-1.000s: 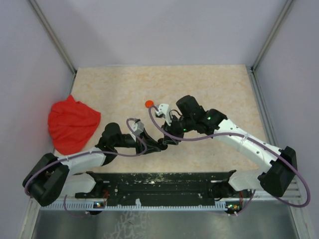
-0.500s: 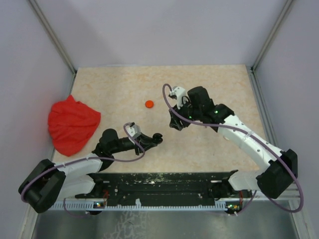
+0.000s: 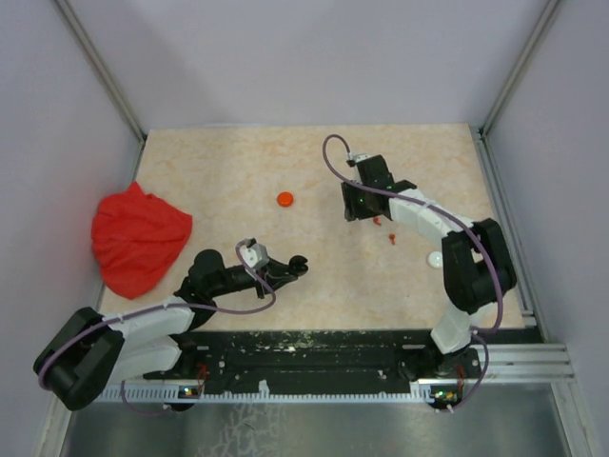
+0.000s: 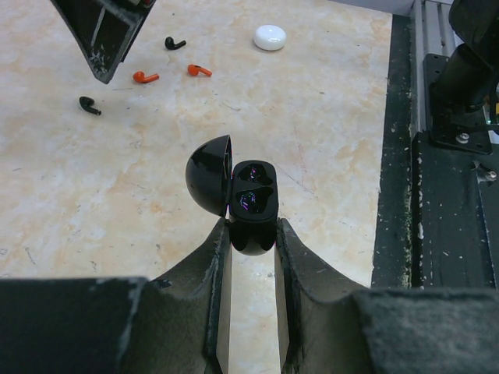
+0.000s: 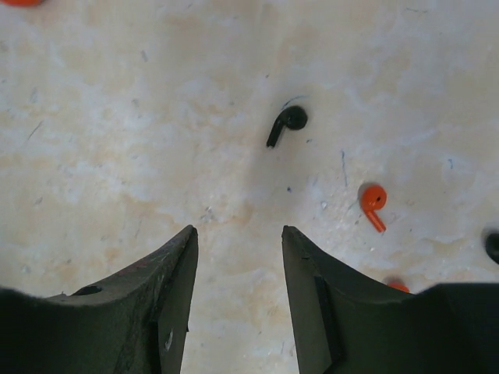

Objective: Insert the wireless bluetooth earbuds into the charging case
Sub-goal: Pick up the earbud from the center of the board, then place the earbud in the charging case.

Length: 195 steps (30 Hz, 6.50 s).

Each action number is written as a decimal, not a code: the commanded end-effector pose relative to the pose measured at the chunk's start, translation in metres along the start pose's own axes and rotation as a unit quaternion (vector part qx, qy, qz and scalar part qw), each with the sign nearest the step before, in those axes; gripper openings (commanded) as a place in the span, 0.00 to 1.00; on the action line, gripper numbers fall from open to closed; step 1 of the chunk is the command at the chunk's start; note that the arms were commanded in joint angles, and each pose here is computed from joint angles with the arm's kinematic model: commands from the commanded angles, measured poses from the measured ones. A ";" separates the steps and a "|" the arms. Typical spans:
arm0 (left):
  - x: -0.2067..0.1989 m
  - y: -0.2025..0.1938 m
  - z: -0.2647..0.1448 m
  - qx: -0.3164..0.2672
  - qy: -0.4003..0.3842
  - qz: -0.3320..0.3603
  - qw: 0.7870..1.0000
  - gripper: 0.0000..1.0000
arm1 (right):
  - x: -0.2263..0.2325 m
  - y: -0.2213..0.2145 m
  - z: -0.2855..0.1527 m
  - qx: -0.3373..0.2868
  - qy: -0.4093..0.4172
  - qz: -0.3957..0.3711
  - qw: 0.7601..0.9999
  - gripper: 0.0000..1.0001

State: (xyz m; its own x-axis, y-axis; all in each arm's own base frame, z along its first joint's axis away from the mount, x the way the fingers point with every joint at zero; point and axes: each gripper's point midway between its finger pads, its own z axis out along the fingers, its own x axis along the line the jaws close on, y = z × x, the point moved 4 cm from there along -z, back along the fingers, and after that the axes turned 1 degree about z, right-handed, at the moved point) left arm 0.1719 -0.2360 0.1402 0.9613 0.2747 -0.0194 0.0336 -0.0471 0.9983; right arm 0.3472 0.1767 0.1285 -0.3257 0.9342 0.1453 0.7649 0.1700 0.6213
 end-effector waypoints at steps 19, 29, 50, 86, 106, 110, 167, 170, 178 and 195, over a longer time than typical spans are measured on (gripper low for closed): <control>0.003 -0.003 0.002 0.018 -0.006 0.020 1.000 0.01 | -0.035 0.039 0.089 -0.013 -0.087 0.082 0.993 0.34; 0.002 -0.003 0.003 0.019 -0.012 0.020 1.000 0.01 | -0.033 0.031 0.094 0.002 -0.079 0.086 0.993 0.26; 0.005 0.002 -0.002 0.014 0.013 0.027 0.999 0.01 | 0.029 -0.042 0.036 0.087 0.018 -0.055 0.995 0.19; 0.009 0.003 -0.005 0.012 0.036 0.026 0.999 0.01 | 0.036 -0.090 0.013 0.132 -0.089 -0.092 0.983 0.43; 0.008 0.003 -0.004 0.013 0.031 0.023 0.999 0.01 | 0.050 -0.091 0.014 0.120 -0.016 -0.082 0.989 0.44; 0.009 0.002 -0.004 0.014 0.031 0.022 0.999 0.01 | 0.044 -0.095 0.017 0.128 -0.036 -0.083 0.988 0.44; 0.007 0.001 -0.003 0.020 0.023 0.020 0.999 0.01 | 0.049 -0.072 0.030 0.076 -0.068 0.023 0.995 0.16; 0.008 0.001 -0.003 0.021 0.026 0.016 0.999 0.01 | 0.052 -0.066 0.023 0.066 -0.056 0.016 0.996 0.14; 0.012 0.008 -0.008 -0.025 0.046 0.018 0.998 0.01 | 0.074 -0.030 -0.023 -0.007 0.032 -0.001 0.999 0.13; 0.015 0.051 -0.011 -0.146 0.011 0.021 0.989 0.01 | 0.154 0.028 -0.172 -0.193 0.347 -0.051 0.916 0.12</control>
State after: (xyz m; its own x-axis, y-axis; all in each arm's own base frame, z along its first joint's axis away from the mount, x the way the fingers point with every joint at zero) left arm 0.1895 -0.2198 0.1591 0.9358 0.3504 -0.0381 -0.0035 0.1173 0.9931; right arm 0.2462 0.2557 0.2439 -0.6141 0.6734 0.4115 0.6128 0.0782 0.7864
